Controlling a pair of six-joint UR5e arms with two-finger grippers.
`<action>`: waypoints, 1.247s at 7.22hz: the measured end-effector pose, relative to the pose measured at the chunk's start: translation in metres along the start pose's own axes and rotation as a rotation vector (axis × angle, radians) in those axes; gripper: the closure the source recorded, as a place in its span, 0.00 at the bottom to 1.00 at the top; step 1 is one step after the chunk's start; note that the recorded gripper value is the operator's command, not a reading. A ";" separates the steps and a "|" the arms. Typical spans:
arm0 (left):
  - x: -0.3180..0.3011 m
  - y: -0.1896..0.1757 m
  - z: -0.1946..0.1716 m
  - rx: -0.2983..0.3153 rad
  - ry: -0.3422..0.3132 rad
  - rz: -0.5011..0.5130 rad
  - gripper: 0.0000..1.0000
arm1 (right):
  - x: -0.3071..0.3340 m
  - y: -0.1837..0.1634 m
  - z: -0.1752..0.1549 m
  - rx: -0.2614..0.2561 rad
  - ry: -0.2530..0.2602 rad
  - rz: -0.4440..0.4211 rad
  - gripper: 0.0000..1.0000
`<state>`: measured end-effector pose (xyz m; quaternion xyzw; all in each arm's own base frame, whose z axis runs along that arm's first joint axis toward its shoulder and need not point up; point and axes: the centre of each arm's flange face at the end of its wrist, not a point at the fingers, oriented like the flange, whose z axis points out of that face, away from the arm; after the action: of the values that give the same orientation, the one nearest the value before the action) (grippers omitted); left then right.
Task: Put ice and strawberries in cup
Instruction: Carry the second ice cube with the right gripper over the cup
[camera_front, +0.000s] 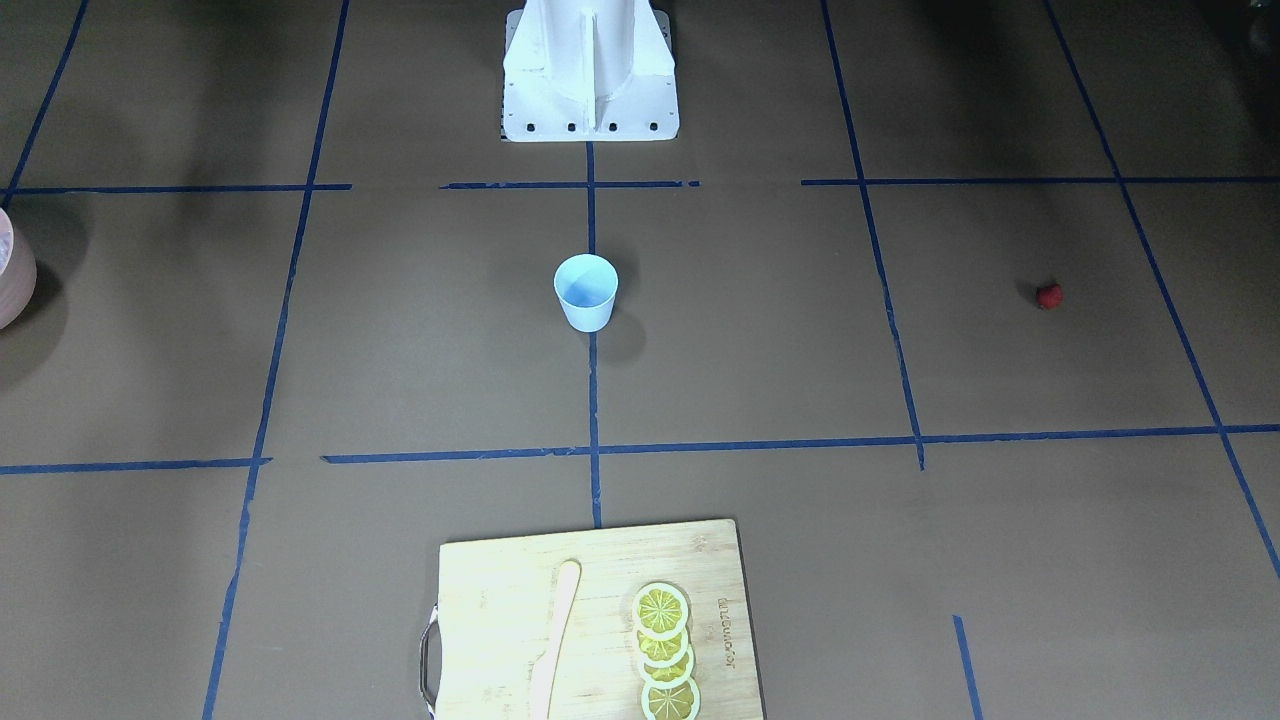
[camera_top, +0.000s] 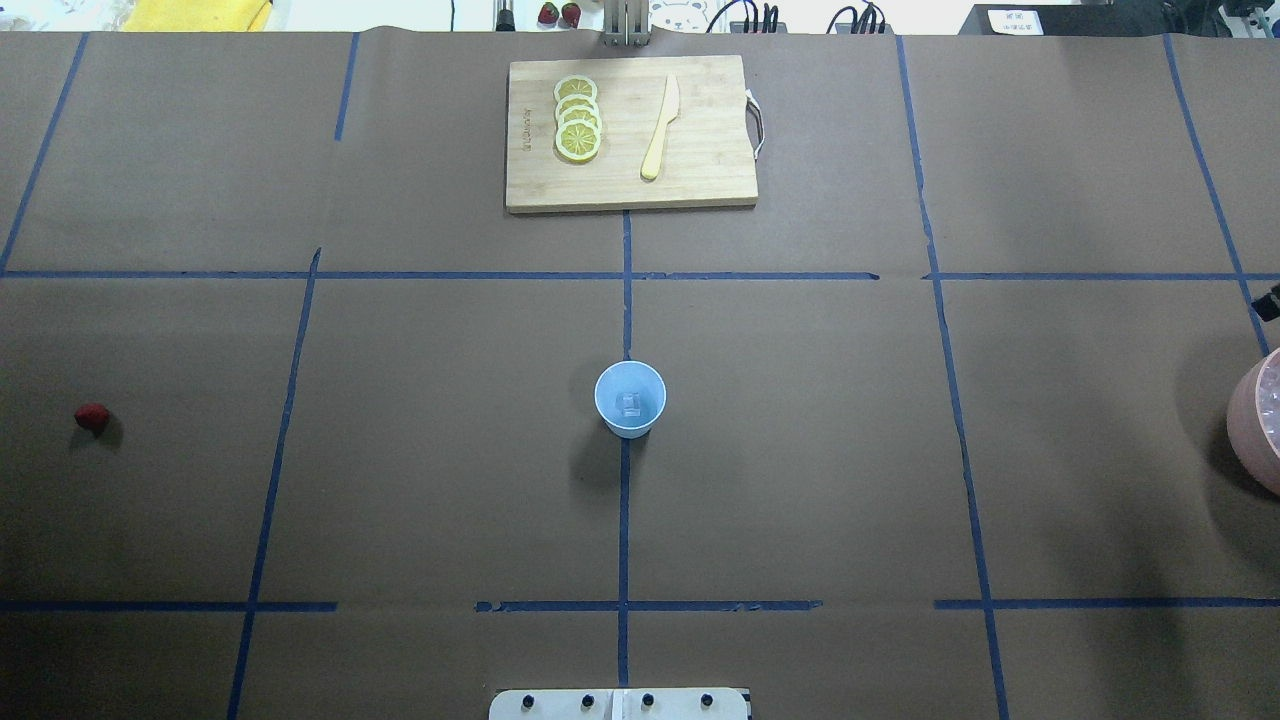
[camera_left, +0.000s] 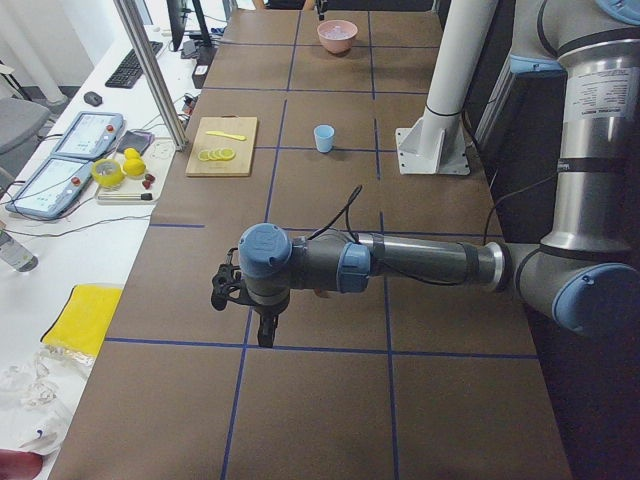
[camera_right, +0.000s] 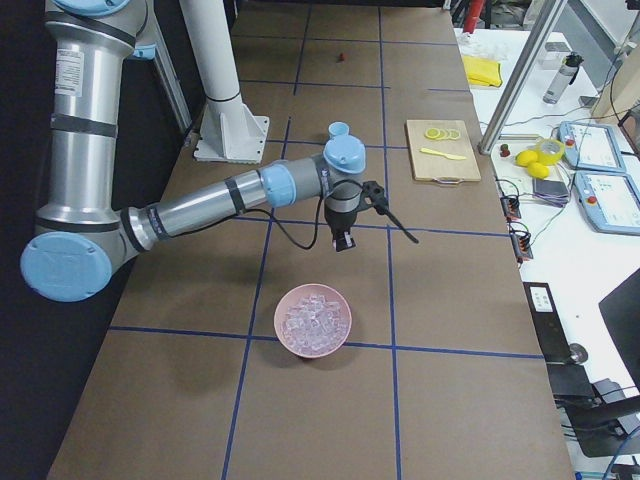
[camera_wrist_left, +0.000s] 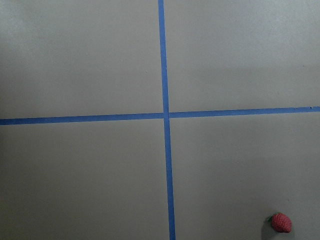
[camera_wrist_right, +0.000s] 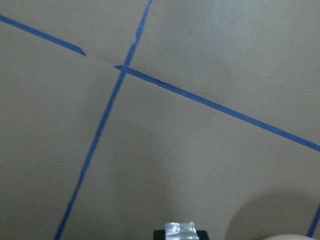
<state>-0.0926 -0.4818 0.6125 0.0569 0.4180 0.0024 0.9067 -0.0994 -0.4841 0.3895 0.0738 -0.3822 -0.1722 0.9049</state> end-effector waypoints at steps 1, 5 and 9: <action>0.000 0.000 0.000 -0.001 0.000 0.000 0.00 | -0.050 -0.032 -0.002 -0.002 -0.023 0.019 1.00; -0.001 -0.001 0.002 -0.002 -0.001 0.001 0.00 | -0.288 -0.110 0.028 -0.019 -0.075 0.201 1.00; -0.002 -0.001 0.003 -0.003 -0.001 0.000 0.00 | -0.430 -0.125 0.106 0.044 -0.059 0.264 1.00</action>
<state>-0.0913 -0.4836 0.6155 0.0559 0.4176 0.0031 0.9069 -0.4862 -0.4424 0.1444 0.0376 -0.4186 -0.0452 0.9063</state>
